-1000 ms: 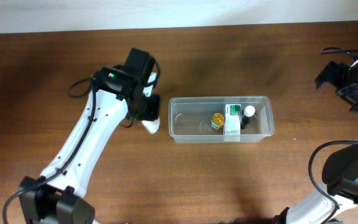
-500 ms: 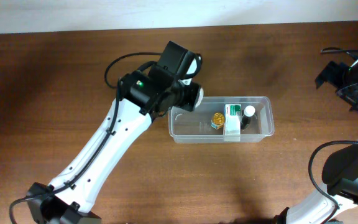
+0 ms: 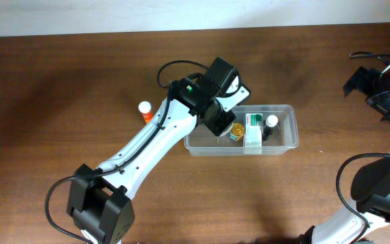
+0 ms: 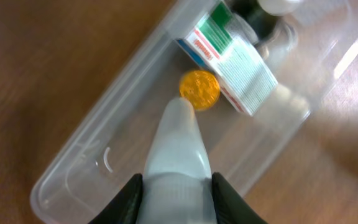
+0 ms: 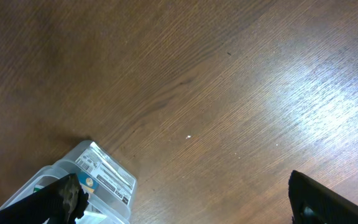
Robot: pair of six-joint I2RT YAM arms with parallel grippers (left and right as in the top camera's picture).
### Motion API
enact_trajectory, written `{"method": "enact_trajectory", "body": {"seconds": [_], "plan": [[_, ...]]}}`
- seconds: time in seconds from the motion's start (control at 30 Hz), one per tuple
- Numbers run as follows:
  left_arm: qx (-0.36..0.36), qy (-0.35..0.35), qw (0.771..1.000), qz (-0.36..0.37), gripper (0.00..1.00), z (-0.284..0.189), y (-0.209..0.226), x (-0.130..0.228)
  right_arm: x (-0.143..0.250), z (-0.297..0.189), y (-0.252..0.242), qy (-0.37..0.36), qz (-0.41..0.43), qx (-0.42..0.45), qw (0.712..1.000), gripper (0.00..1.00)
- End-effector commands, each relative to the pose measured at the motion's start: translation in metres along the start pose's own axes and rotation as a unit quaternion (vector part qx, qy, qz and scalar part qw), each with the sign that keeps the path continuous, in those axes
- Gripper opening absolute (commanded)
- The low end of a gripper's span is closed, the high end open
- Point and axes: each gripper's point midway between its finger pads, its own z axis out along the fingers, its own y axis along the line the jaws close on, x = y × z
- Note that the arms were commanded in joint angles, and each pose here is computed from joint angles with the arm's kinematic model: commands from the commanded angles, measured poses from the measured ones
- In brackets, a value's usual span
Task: Pack container
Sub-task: 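Carry the dropper bottle right into the container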
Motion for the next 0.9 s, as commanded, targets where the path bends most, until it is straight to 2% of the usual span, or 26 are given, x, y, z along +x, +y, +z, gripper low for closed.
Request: {"method": "enact_trajectory", "body": {"seconds": [0.0,0.13,0.27,0.43,0.63,0.67,0.87], "plan": [[0.037,0.029,0.996,0.081,0.27,0.01,-0.011,0.012,0.0,0.004,0.0,0.005,0.001,0.001,1.0,0.98],[0.064,0.065,0.99,0.111,0.27,0.024,-0.017,0.028,0.0,0.004,0.0,0.005,0.001,0.001,1.0,0.98],[0.106,0.065,0.983,0.136,0.26,0.035,-0.029,0.031,0.0,0.004,0.0,0.005,0.001,0.001,1.0,0.98],[0.113,0.075,0.98,0.145,0.26,0.046,-0.029,0.035,0.0,0.004,0.0,0.005,0.001,0.001,1.0,0.98],[0.125,0.063,0.976,0.169,0.28,0.046,-0.033,0.032,0.0,0.004,0.0,0.005,0.001,0.001,1.0,0.98],[0.125,0.059,0.975,0.171,0.33,0.046,-0.033,0.03,0.0,0.004,0.0,0.005,0.001,0.001,1.0,0.98],[0.132,0.038,0.974,0.183,0.36,0.046,-0.036,0.022,0.0,0.004,0.0,0.005,0.001,0.001,1.0,0.98]]}}
